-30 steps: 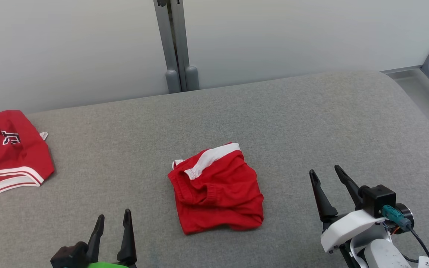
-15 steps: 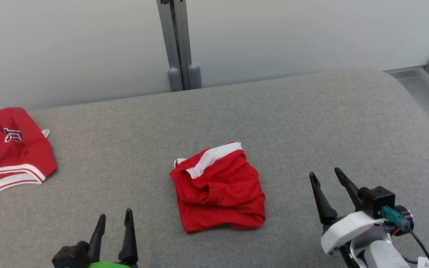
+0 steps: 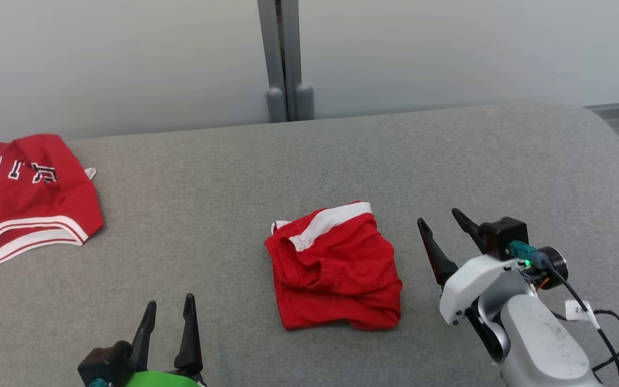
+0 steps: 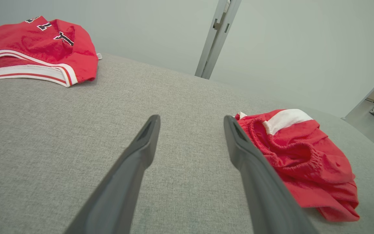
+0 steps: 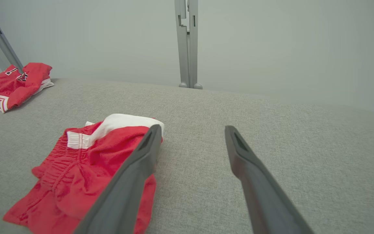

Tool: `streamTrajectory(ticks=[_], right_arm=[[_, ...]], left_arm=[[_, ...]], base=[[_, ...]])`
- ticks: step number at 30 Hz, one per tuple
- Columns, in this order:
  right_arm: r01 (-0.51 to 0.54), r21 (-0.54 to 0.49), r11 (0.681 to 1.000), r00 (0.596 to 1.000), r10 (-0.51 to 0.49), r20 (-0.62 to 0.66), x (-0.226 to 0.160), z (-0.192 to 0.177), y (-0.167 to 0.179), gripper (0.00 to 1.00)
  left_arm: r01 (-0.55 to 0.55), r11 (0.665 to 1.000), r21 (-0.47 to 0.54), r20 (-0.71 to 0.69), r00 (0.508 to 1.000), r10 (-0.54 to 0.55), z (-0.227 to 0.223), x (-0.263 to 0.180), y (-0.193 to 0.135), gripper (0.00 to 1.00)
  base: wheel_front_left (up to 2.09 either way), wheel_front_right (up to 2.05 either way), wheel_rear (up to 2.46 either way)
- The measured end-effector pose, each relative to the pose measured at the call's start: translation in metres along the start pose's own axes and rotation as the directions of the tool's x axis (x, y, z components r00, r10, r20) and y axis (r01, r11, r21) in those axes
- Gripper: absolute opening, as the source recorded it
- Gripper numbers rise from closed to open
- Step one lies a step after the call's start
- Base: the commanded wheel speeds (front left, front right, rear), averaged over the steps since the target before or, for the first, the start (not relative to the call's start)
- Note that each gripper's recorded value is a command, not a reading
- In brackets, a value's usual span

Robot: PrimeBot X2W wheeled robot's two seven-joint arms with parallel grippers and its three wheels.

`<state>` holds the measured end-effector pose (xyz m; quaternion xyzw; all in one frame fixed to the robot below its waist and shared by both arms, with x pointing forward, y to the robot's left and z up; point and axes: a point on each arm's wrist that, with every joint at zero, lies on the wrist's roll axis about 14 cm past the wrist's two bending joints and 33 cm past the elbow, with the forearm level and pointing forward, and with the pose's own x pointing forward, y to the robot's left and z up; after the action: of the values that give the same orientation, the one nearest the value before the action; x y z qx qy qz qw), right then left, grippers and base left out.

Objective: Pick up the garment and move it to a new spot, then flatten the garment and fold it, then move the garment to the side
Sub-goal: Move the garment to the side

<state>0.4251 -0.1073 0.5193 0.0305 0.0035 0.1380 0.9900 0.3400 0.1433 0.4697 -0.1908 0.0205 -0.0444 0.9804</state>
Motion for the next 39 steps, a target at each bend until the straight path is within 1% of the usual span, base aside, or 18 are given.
streamTrajectory(ticks=[5,7,10,15,19,20,21,23,24,27,32,35,39], right_arm=[[-0.075,-0.026,0.997,0.991,0.071,-0.114,0.022,-0.014,0.022,1.00],[-0.103,-0.039,0.994,0.981,0.095,-0.167,0.027,-0.024,0.030,1.00],[-0.135,-0.029,0.990,0.962,0.124,-0.244,0.033,-0.041,0.041,1.00],[-0.169,-0.011,0.986,0.909,0.151,-0.387,0.036,-0.080,0.052,1.00],[-0.186,0.006,0.983,0.859,0.165,-0.485,0.035,-0.107,0.057,1.00],[-0.187,0.020,0.982,0.846,0.172,-0.505,0.035,-0.112,0.060,0.75],[-0.189,0.032,0.981,0.838,0.178,-0.516,0.034,-0.116,0.062,0.44],[-0.190,0.060,0.980,0.828,0.193,-0.526,0.036,-0.119,0.066,0.08],[-0.192,0.068,0.979,0.827,0.199,-0.526,0.037,-0.119,0.068,0.00],[-0.196,0.074,0.978,0.831,0.206,-0.517,0.039,-0.117,0.070,0.00],[-0.170,0.057,0.984,0.860,0.176,-0.479,0.041,-0.108,0.055,0.00],[-0.140,0.030,0.990,0.879,0.138,-0.456,0.043,-0.100,0.037,0.00],[-0.059,-0.018,0.998,0.903,0.045,-0.427,0.042,-0.088,-0.007,0.00]], left_arm=[[-0.035,0.999,-0.007,0.002,0.999,0.035,0.000,-0.006,0.010,1.00],[-0.052,0.999,-0.006,0.001,0.999,0.052,0.000,-0.008,0.015,1.00],[-0.075,0.997,-0.007,0.013,0.997,0.075,0.003,-0.009,0.022,1.00],[-0.123,0.992,-0.012,0.012,0.992,0.124,0.003,-0.014,0.035,1.00],[-0.155,0.988,-0.015,0.000,0.988,0.155,0.000,-0.017,0.044,1.00],[-0.162,0.987,-0.016,-0.003,0.987,0.162,-0.001,-0.018,0.046,1.00],[-0.167,0.986,-0.017,-0.006,0.986,0.167,-0.002,-0.019,0.048,1.00],[-0.173,0.985,-0.016,-0.014,0.985,0.173,-0.004,-0.019,0.049,1.00],[-0.173,0.985,-0.016,-0.017,0.985,0.173,-0.005,-0.019,0.049,1.00],[-0.162,0.987,-0.016,-0.023,0.987,0.162,-0.007,-0.016,0.046,1.00],[-0.106,0.994,-0.004,-0.019,0.994,0.106,-0.005,-0.002,0.031,1.00],[-0.058,0.998,0.003,-0.021,0.998,0.058,-0.005,0.008,0.019,1.00],[0.034,0.999,0.013,-0.016,0.999,-0.033,-0.004,0.030,-0.006,1.00]], base=[[0.00,0.00,0.00],[0.00,0.00,0.00],[0.00,0.00,0.00],[0.00,0.00,0.00],[0.00,0.00,0.00],[0.00,0.00,0.00],[0.00,0.00,0.00],[0.00,0.00,0.00],[0.00,0.00,0.00],[0.00,0.00,0.00],[0.00,0.00,0.00],[0.00,0.00,0.00],[0.00,0.00,0.00]])
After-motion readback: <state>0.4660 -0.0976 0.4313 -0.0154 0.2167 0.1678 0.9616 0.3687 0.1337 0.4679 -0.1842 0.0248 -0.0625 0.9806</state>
